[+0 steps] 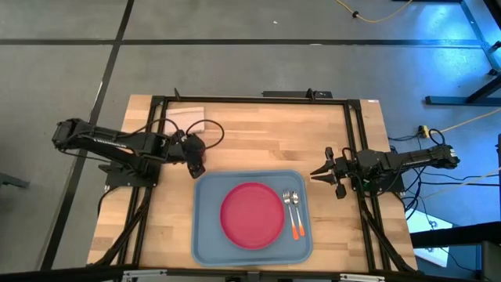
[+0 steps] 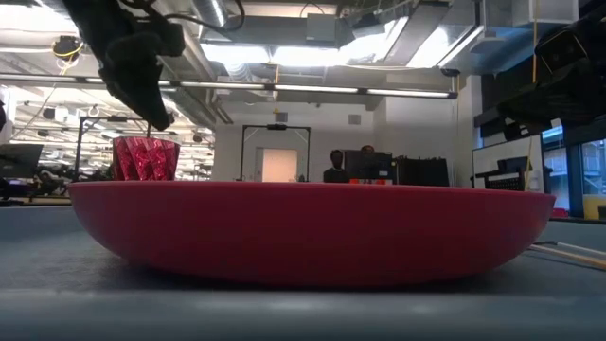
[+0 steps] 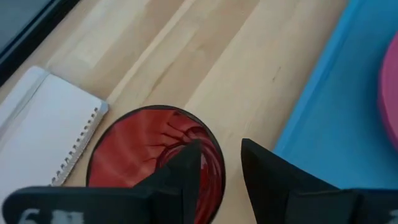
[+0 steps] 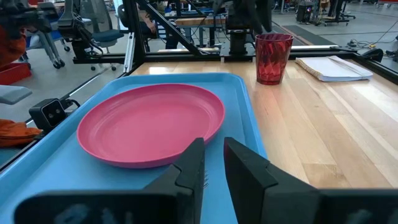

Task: Pick and place plate/cup/fork/spoon on tray
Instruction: Put the red cup on the blue tray to the top left of the red plate

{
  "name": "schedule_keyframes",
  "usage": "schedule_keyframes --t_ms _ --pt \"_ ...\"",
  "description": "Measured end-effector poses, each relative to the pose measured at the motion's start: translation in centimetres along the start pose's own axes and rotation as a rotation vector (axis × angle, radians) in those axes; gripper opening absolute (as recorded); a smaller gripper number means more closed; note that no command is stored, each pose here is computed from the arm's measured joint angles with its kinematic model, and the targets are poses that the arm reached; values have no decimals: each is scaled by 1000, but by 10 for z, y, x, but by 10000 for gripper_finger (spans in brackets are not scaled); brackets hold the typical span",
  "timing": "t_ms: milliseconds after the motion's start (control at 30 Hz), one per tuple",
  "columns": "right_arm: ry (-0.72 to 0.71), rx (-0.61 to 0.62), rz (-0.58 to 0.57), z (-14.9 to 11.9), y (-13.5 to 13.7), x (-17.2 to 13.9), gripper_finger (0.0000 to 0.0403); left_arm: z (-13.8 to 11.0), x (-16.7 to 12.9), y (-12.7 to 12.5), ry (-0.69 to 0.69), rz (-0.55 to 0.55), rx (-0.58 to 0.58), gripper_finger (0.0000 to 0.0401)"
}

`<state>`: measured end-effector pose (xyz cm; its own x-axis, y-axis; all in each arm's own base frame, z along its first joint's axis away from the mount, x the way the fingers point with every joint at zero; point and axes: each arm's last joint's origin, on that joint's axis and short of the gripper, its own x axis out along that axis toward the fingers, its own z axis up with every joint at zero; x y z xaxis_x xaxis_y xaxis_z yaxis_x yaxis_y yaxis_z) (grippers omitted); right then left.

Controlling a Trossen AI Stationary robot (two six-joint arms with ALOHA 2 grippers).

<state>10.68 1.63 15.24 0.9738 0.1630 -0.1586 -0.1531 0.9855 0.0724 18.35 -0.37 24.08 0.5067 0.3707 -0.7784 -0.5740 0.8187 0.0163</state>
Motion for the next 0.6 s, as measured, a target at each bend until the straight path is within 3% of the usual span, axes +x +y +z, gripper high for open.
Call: schedule_keyframes --t_ms 600 --pt "0 0 0 0 0 0 65 -7 9 -1 89 71 59 108"
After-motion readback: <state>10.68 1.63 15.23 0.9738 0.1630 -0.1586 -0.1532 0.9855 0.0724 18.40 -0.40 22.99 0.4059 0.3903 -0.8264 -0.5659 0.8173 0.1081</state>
